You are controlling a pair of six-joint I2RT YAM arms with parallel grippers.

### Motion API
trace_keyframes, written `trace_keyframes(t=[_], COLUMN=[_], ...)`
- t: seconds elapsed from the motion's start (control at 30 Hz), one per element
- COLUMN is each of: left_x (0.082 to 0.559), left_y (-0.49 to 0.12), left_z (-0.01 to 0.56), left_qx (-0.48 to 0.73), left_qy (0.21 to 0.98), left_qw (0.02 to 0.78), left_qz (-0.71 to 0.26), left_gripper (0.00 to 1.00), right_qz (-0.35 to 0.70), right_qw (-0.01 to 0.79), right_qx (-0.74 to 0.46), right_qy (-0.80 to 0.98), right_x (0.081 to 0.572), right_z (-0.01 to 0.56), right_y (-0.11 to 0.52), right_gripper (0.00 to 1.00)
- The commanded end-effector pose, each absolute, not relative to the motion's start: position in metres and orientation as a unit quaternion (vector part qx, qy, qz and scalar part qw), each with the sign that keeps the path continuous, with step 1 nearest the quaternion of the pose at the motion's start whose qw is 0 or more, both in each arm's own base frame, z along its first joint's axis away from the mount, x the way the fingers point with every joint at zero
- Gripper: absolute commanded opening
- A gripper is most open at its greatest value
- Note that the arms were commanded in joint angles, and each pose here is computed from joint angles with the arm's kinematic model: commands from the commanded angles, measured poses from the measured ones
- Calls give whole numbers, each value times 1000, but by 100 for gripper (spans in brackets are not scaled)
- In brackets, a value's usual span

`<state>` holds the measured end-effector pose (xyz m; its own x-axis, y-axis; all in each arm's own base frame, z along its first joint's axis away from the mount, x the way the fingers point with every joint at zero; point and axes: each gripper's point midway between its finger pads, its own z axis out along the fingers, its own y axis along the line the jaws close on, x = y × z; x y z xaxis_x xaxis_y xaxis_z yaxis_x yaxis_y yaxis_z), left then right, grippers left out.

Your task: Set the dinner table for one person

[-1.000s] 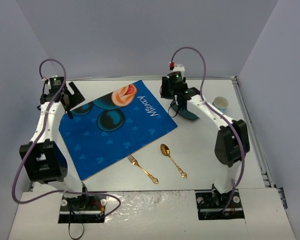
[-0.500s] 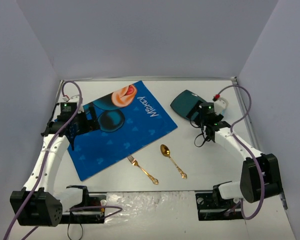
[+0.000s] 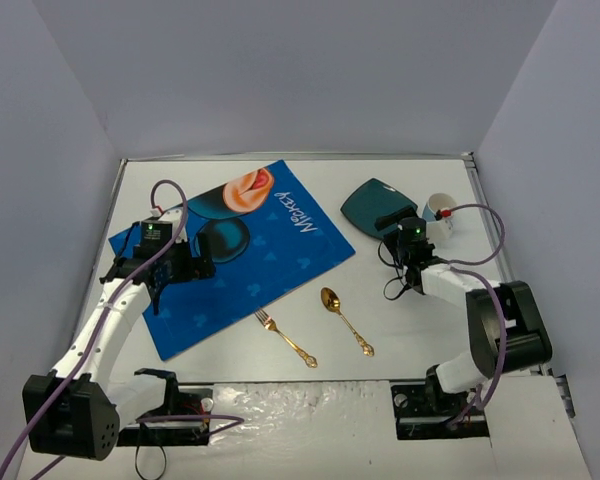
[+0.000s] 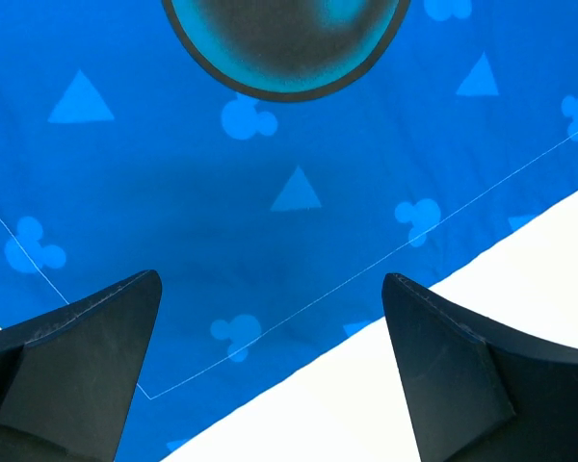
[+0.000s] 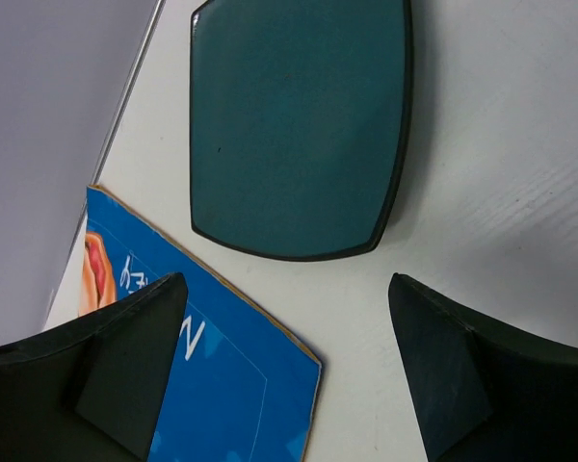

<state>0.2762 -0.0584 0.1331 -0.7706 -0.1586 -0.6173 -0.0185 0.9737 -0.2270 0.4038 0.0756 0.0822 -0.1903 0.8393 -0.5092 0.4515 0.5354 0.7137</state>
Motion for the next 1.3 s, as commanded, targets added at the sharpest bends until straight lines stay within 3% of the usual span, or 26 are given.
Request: trace_keyframes(t=[0.0, 1.27], left_x=[294, 294], left_y=[-57, -53], left_z=[162, 159], left_qx=[-36, -40], left_qy=[913, 915], left_qw=[394, 391], left_qz=[-96, -85], left_gripper=[97, 97], right_qz=[265, 287], right_qw=[506, 465], right_qx=[470, 583], right_qy=[673, 601], right_x=[433, 445], right_z=[106, 36], right_y=[78, 66], right_gripper=[80, 62])
